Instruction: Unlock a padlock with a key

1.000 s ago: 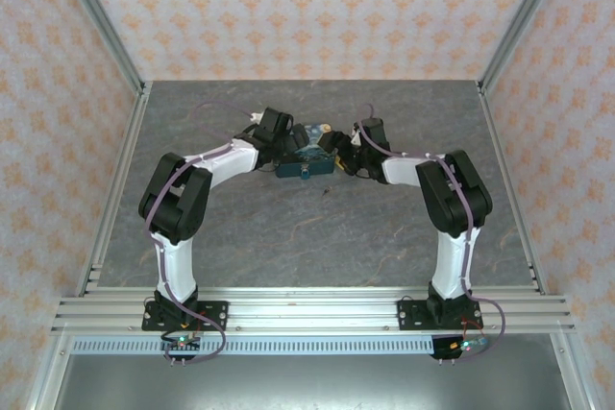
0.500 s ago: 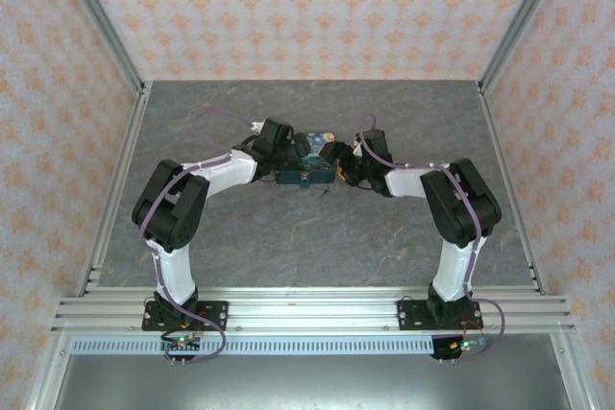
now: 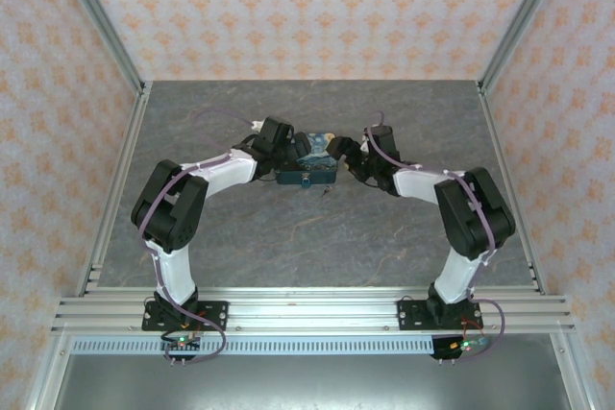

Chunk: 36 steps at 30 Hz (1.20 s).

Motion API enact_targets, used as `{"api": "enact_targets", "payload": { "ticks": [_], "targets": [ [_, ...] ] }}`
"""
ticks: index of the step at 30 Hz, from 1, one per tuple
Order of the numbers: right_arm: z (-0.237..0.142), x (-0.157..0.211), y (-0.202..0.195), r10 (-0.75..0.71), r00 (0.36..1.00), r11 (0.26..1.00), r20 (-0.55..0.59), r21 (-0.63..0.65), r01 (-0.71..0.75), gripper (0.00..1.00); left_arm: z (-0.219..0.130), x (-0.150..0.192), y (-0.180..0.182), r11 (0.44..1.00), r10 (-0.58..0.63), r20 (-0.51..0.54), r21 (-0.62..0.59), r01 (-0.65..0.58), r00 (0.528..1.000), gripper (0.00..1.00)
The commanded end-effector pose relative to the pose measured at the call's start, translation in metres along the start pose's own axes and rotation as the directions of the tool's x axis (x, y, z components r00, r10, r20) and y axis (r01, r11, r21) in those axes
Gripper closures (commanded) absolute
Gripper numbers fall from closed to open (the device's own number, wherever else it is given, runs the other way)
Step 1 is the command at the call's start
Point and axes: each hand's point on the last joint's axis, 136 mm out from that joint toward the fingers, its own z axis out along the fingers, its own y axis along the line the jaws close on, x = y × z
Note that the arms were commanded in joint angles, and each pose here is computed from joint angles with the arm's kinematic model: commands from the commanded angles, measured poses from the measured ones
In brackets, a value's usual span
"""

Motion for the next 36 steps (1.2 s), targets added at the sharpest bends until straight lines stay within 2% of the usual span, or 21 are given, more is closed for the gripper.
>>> {"api": "enact_targets", "payload": {
  "ticks": [1, 8, 11, 16, 22, 36],
  "targets": [
    [-0.023, -0.005, -0.007, -0.083, 0.996, 0.995, 0.034, 0.066, 0.081, 0.13, -0.008, -0.018, 0.003, 1.0, 0.006, 0.031, -0.017, -0.005, 0.999, 0.0],
    [-0.046, 0.024, -0.022, -0.154, 0.987, 0.979, -0.04, 0.127, 0.158, 0.17, -0.025, -0.043, 0.025, 0.999, -0.036, 0.072, -0.012, 0.037, 0.997, 0.0],
    [-0.048, 0.048, -0.028, -0.198, 0.974, 0.965, -0.109, 0.153, 0.214, 0.22, -0.038, -0.046, 0.039, 0.998, -0.051, 0.084, -0.016, 0.053, 0.995, 0.0],
    [-0.044, 0.075, -0.035, -0.258, 0.949, 0.941, -0.181, 0.177, 0.289, 0.33, -0.054, -0.025, 0.06, 0.996, -0.091, 0.069, -0.013, 0.092, 0.994, 0.0],
    [-0.028, 0.085, -0.035, -0.309, 0.922, 0.92, -0.232, 0.175, 0.352, 0.55, -0.059, 0.009, 0.081, 0.986, -0.166, 0.02, -0.011, 0.166, 0.986, 0.0],
    [0.009, 0.08, -0.039, -0.344, 0.903, 0.894, -0.257, 0.207, 0.399, 0.56, -0.056, 0.025, 0.077, 0.987, -0.158, -0.008, -0.008, 0.158, 0.987, 0.0]
  ]
}}
